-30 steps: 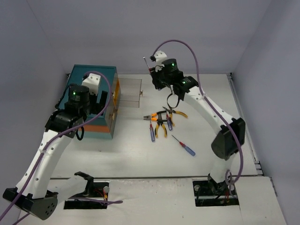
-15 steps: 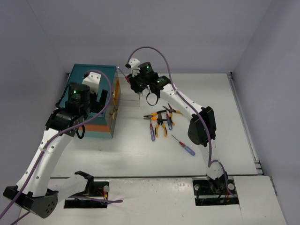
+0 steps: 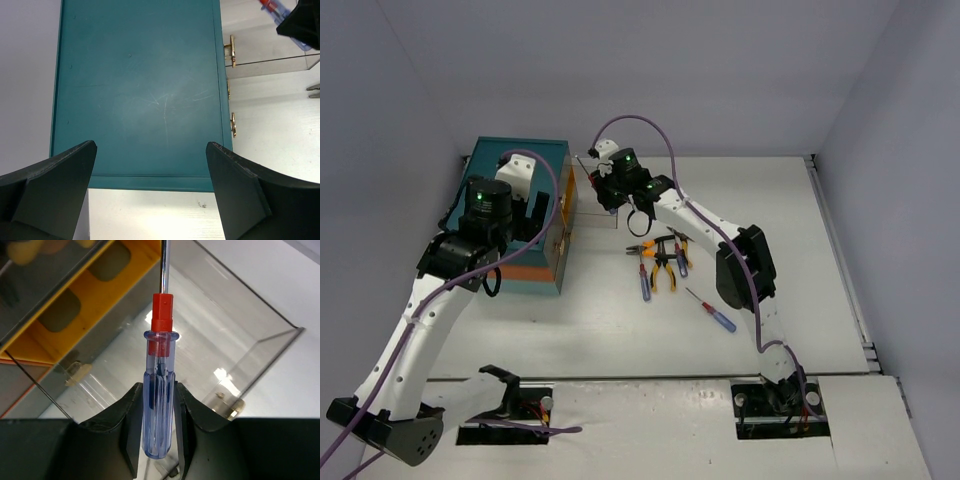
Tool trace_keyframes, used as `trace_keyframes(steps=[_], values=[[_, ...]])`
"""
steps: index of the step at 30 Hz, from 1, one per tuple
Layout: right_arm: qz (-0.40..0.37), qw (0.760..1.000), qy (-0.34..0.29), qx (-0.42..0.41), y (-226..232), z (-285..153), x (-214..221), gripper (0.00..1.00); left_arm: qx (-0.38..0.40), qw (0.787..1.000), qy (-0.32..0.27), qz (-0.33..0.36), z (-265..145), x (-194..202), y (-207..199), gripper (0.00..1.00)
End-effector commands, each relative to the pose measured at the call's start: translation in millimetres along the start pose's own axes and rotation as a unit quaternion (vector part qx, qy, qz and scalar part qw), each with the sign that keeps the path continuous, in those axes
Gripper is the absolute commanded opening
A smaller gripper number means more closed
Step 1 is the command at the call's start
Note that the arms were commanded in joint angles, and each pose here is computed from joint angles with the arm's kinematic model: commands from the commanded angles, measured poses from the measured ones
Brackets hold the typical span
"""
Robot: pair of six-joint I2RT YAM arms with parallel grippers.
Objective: Sort the tools into containers
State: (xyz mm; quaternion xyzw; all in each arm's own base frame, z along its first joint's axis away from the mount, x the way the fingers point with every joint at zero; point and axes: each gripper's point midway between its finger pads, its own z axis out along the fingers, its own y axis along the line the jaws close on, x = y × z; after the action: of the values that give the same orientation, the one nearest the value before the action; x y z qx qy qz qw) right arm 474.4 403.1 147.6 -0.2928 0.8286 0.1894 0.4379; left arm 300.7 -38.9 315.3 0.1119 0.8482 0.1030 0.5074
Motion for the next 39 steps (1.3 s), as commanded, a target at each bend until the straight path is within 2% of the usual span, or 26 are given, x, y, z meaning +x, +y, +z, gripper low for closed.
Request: trace_keyframes(steps=[1, 8, 12, 15, 17, 19, 24, 27, 33, 36, 37, 39], values=[[0.004, 0.998, -0.066, -0.001, 3.0, -27.7, -47.6, 0.0, -0.01, 0.999, -0.036, -0.004, -5.0, -23.1, 6.8, 0.89], [0.001, 0.998, -0.064, 0.005, 0.2, -36.4, -46.7, 0.01, -0.006, 0.999, -0.037, -0.002, -3.8, -26.5, 5.4, 0.89], [-0.003, 0.998, -0.062, 0.013, -2.5, -40.9, -46.9, 0.15, -0.005, 0.999, -0.039, -0.004, -4.4, -27.2, 5.3, 0.89], [-0.002, 0.998, -0.061, 0.016, -3.3, -44.9, -47.0, 0.2, -0.006, 0.999, -0.039, -0.005, -4.7, -27.2, 5.4, 0.89], [-0.003, 0.998, -0.063, 0.018, -3.3, -49.1, -48.7, 0.36, -0.005, 0.999, -0.04, -0.007, -5.3, -27.1, 5.5, 0.89], [-0.005, 0.998, -0.064, 0.022, -4.4, -54.2, -50.5, 0.47, -0.006, 0.999, -0.04, -0.007, -5.8, -27.3, 6.0, 0.89], [-0.015, 0.996, -0.078, 0.03, -7.4, -70.9, -62.6, 0.52, -0.007, 0.999, -0.042, -0.007, -5.7, -28.8, 6.2, 0.89], [-0.011, 0.994, -0.099, 0.044, -11.3, -98.4, -78.3, 0.53, -0.006, 0.999, -0.043, -0.007, -6.0, -31.3, 6.3, 0.89], [0.01, 0.995, -0.061, 0.081, -47.7, -133.1, -31.3, 0.55, 0.0, 0.999, -0.048, -0.009, -6.7, -35.5, 4.9, 0.89], [0.055, 0.994, 0.0, 0.095, -66.5, -145.5, 38.3, 0.56, 0.006, 0.999, -0.049, -0.008, -5.7, -36.4, 2.4, 0.89], [0.064, 0.992, 0.036, 0.101, -68.8, -149.1, 75.6, 0.56, 0.008, 0.999, -0.049, -0.007, -5.0, -36.5, 1.6, 0.89], [0.078, 0.99, 0.051, 0.109, -70.1, -163.1, 96.5, 0.57, 0.014, 0.999, -0.049, -0.004, -4.0, -37.2, -0.7, 0.89]])
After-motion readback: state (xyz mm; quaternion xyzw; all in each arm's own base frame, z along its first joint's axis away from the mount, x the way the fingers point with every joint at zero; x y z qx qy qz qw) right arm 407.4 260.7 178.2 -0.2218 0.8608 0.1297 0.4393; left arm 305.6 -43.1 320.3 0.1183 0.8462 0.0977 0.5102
